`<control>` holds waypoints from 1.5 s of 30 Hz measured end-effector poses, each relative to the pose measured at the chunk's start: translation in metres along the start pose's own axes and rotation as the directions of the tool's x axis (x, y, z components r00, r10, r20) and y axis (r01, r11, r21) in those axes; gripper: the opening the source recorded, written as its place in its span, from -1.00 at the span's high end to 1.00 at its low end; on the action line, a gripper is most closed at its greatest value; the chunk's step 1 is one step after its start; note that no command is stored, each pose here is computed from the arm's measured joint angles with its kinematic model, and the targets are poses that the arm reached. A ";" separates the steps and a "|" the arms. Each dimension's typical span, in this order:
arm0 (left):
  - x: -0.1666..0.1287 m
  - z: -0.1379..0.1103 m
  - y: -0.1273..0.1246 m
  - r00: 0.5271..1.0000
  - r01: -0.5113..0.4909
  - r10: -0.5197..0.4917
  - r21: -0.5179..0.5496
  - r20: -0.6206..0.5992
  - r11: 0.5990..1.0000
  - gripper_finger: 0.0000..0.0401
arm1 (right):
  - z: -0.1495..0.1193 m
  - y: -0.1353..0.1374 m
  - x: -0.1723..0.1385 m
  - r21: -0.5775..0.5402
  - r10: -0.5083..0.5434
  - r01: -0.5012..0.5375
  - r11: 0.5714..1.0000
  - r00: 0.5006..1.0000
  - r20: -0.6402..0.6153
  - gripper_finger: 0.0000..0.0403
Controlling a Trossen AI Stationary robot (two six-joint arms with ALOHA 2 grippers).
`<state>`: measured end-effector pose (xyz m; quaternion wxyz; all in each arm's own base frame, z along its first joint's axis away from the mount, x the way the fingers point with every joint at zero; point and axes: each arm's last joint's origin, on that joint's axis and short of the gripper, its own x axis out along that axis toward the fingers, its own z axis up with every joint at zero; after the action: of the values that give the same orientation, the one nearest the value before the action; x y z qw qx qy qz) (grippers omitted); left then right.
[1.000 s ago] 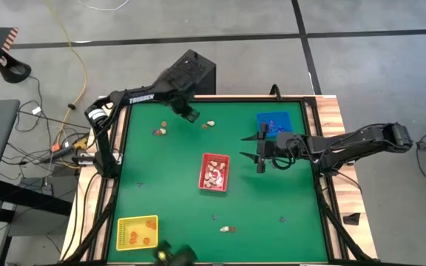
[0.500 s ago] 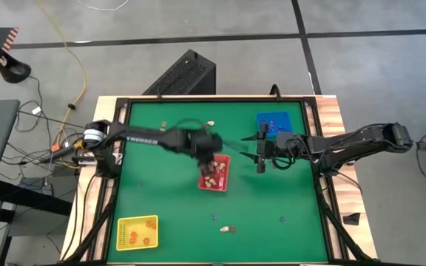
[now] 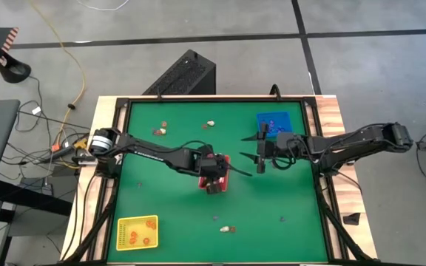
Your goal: Sort Halloween decoration
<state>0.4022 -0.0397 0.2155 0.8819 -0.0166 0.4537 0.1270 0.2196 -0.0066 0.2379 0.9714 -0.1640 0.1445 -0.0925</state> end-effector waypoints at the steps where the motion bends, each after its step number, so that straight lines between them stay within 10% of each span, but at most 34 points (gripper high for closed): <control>1: 0.001 0.002 0.000 1.000 0.005 -0.005 -0.003 0.010 1.000 0.58 | 0.000 0.000 0.000 0.000 0.000 0.000 1.000 1.000 0.000 -0.29; 13: -0.004 0.001 0.002 1.000 0.003 -0.002 0.072 -0.022 0.997 0.16 | -0.001 0.000 0.000 -0.003 0.002 -0.002 1.000 1.000 -0.008 -0.29; 27: -0.068 -0.005 0.077 0.906 -0.359 0.383 0.155 -0.179 0.921 0.08 | -0.001 0.000 0.000 -0.005 0.002 -0.002 1.000 1.000 -0.008 -0.29; 33: -0.067 -0.049 0.177 0.883 -0.361 0.277 -0.171 -0.380 0.917 0.08 | -0.001 0.000 0.000 0.014 0.002 -0.002 1.000 1.000 -0.008 -0.29; 45: -0.051 -0.115 0.297 0.888 -0.437 0.222 -0.591 -0.402 0.678 0.08 | 0.000 0.000 0.000 0.017 0.002 -0.002 1.000 1.000 -0.003 -0.29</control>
<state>0.2115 0.2202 0.2149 0.6995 -0.2665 0.5003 0.4352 0.2195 -0.0065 0.2376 0.9726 -0.1554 0.1455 -0.0932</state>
